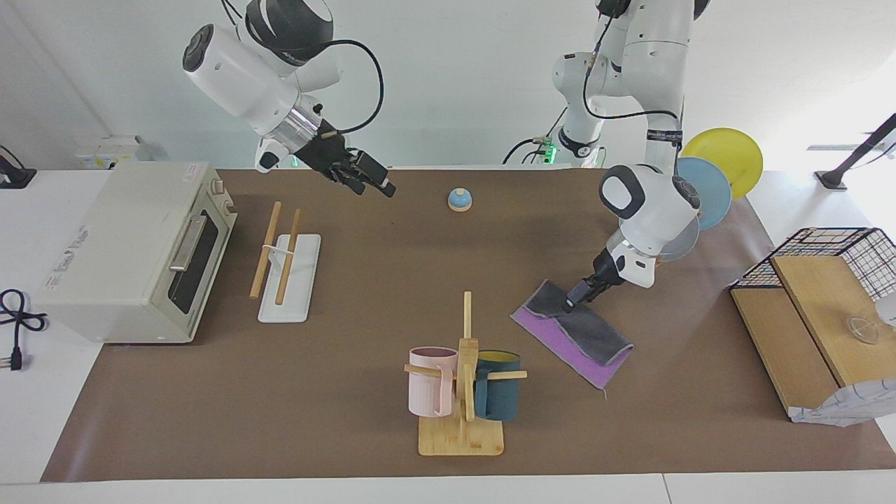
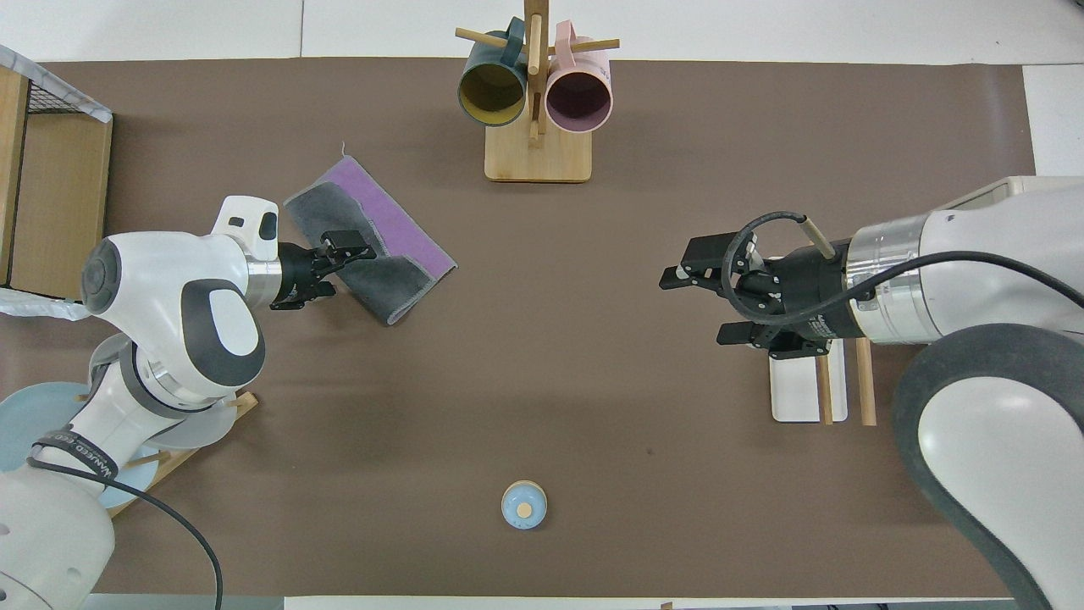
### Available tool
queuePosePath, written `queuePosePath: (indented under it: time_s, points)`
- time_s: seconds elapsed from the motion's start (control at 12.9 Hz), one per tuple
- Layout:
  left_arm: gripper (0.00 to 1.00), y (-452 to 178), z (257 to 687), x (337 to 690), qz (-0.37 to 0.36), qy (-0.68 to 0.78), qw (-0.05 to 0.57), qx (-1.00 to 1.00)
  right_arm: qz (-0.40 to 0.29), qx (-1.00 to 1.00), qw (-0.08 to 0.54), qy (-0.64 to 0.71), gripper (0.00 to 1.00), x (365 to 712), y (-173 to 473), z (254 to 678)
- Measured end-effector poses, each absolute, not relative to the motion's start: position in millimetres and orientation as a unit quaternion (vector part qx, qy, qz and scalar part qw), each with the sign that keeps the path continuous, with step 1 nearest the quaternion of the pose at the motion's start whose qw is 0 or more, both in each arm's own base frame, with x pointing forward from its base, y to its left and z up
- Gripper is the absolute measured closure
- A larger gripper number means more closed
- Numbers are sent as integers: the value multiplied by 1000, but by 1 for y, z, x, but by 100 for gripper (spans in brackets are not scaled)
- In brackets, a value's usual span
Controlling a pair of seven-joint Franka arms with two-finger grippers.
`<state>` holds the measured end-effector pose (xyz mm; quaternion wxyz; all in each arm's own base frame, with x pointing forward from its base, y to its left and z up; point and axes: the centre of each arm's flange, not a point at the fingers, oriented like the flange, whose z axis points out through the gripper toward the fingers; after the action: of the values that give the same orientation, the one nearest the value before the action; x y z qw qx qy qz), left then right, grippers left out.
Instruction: Fold towel and hang on rack
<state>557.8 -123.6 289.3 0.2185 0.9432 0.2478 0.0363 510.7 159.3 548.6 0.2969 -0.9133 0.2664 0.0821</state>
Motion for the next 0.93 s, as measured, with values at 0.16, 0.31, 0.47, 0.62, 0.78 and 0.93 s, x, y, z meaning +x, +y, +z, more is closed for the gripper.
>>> queuePosePath:
  time_s: [0.16,0.31,0.47,0.62,0.78,0.93]
  points:
    - [2,-123,287,556,42,255,219,941,86,-914,296,265,0,509,160,548]
    - [7,-122,288,556,42,266,225,936,86,-914,296,265,0,509,160,549]
    - [8,-122,289,555,41,272,229,934,86,-914,296,264,0,509,160,549]
    - [8,-132,288,553,37,273,231,933,86,-914,296,264,0,509,160,549]
    - [13,-142,288,550,34,273,231,933,86,-914,296,264,0,509,160,549]
    - [22,-144,287,549,34,273,231,933,86,-914,296,264,0,509,160,549]
